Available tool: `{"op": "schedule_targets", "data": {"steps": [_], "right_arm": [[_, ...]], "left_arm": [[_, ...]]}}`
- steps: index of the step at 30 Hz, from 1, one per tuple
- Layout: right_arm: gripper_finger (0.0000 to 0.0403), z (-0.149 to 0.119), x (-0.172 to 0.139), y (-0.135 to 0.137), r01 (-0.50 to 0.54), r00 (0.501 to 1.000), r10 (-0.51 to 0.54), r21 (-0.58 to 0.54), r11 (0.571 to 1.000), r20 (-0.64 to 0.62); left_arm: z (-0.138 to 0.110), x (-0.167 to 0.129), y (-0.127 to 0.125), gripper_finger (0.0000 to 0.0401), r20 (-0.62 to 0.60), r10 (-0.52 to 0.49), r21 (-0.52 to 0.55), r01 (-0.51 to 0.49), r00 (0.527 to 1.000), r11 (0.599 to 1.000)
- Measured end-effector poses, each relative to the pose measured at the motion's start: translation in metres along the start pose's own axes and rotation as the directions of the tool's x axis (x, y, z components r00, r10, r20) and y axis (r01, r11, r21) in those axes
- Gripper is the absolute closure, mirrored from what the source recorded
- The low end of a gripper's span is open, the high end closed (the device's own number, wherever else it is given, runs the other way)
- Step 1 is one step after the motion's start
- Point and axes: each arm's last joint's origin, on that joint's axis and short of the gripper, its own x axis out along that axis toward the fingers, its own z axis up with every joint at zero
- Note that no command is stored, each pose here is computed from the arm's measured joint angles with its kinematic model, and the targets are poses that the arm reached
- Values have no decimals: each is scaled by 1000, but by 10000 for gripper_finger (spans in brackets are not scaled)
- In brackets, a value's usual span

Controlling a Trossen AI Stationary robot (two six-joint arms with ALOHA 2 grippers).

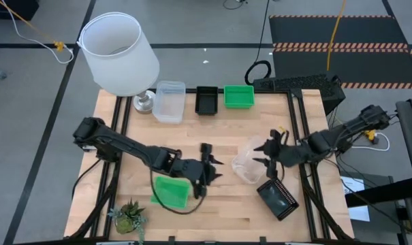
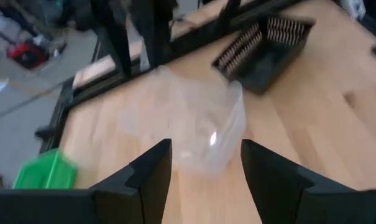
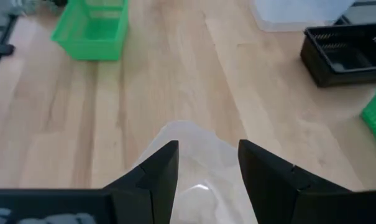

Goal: Stack baskets by color
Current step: Stack the transparent bin on the top stacked transparent bins

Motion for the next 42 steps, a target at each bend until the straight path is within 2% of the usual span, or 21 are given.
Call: {"op": "schedule_targets", "data": {"steps": [9, 15, 17, 27, 33, 35, 42], "right_arm": [[241, -8, -11, 18, 19, 998, -16, -41, 999, 59], [241, -10, -15, 18, 3, 998, -1, -29, 1000, 57], [241, -10, -17, 16, 6, 998, -4, -32, 999, 56], [241, -12, -20, 11, 17, 999, -16, -22, 1000, 42], [241, -18, -21, 8, 42, 999, -42, -22, 999, -7], [241, -19, -21, 7, 49, 999, -49, -25, 998, -18], [241, -20, -21, 6, 54, 998, -55, -34, 998, -27]], "left_arm": [[30, 47, 1, 206, 33, -216, 88, 213, 976, 973], [40, 62, 6, 206, -31, -248, 87, 250, 968, 964], [42, 67, 5, 206, -11, -240, 73, 240, 971, 968], [14, 90, -17, 206, -168, -284, 102, 303, 944, 947], [5, 108, -15, 206, -160, -263, 107, 282, 951, 953], [0, 111, -14, 206, -193, -251, 122, 277, 949, 953], [-18, 143, -10, 206, -171, -205, 158, 232, 964, 960]]}}
